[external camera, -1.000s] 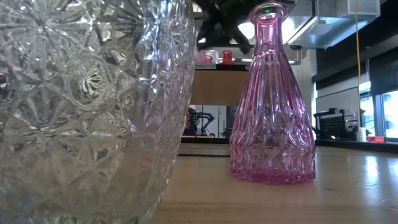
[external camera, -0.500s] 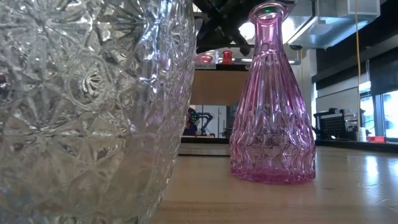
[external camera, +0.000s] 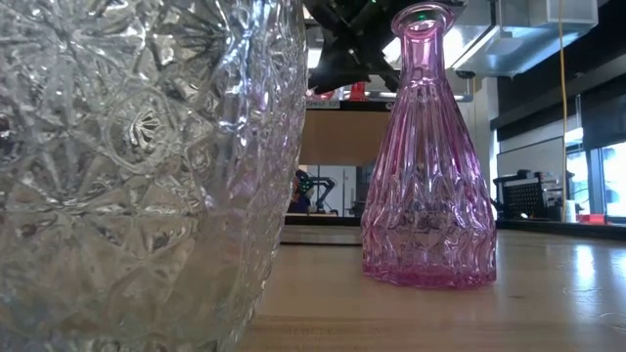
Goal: Sort vases onto shelf
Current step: Put the purple vase on the shelf, then adjust the transparent vase on the shelf
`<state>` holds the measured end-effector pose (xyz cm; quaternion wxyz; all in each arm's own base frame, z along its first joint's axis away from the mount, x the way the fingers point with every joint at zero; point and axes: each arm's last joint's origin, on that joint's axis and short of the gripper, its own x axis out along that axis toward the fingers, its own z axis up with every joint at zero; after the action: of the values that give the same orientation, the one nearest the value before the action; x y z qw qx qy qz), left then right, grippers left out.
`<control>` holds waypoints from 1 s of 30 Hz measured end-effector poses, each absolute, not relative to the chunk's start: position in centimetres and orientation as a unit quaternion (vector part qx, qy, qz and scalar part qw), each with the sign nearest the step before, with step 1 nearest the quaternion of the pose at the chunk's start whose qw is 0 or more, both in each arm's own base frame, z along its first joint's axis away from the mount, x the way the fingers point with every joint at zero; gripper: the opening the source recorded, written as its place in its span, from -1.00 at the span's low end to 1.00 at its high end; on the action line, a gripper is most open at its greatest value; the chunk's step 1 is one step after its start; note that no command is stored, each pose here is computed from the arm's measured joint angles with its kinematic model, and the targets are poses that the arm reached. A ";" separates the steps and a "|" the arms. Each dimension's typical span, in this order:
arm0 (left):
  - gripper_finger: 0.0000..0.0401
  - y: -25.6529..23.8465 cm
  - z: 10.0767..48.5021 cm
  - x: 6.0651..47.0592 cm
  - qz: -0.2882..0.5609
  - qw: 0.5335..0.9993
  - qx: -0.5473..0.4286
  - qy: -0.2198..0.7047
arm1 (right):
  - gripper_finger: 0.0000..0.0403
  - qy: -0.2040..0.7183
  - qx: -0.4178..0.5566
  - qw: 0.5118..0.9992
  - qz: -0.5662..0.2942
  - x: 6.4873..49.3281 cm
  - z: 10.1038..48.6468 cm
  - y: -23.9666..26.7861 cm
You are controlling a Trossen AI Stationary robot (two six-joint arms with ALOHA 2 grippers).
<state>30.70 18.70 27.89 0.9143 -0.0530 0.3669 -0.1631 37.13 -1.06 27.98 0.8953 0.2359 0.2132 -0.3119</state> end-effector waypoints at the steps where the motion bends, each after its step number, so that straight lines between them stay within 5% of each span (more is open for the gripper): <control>1: -0.30 18.7 27.9 30.7 -0.162 0.914 -0.056 0.367 | -0.67 0.217 0.239 0.893 -0.314 37.1 27.9 -1.1; 30: -0.31 18.2 27.9 31.3 -0.080 0.905 -0.109 0.403 | -0.67 0.241 0.254 0.857 -0.377 35.1 27.7 0.8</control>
<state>31.34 18.22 27.90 0.9052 -0.1089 0.4029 -0.0802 35.12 0.85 27.67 0.8574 0.2538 0.2414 -0.3770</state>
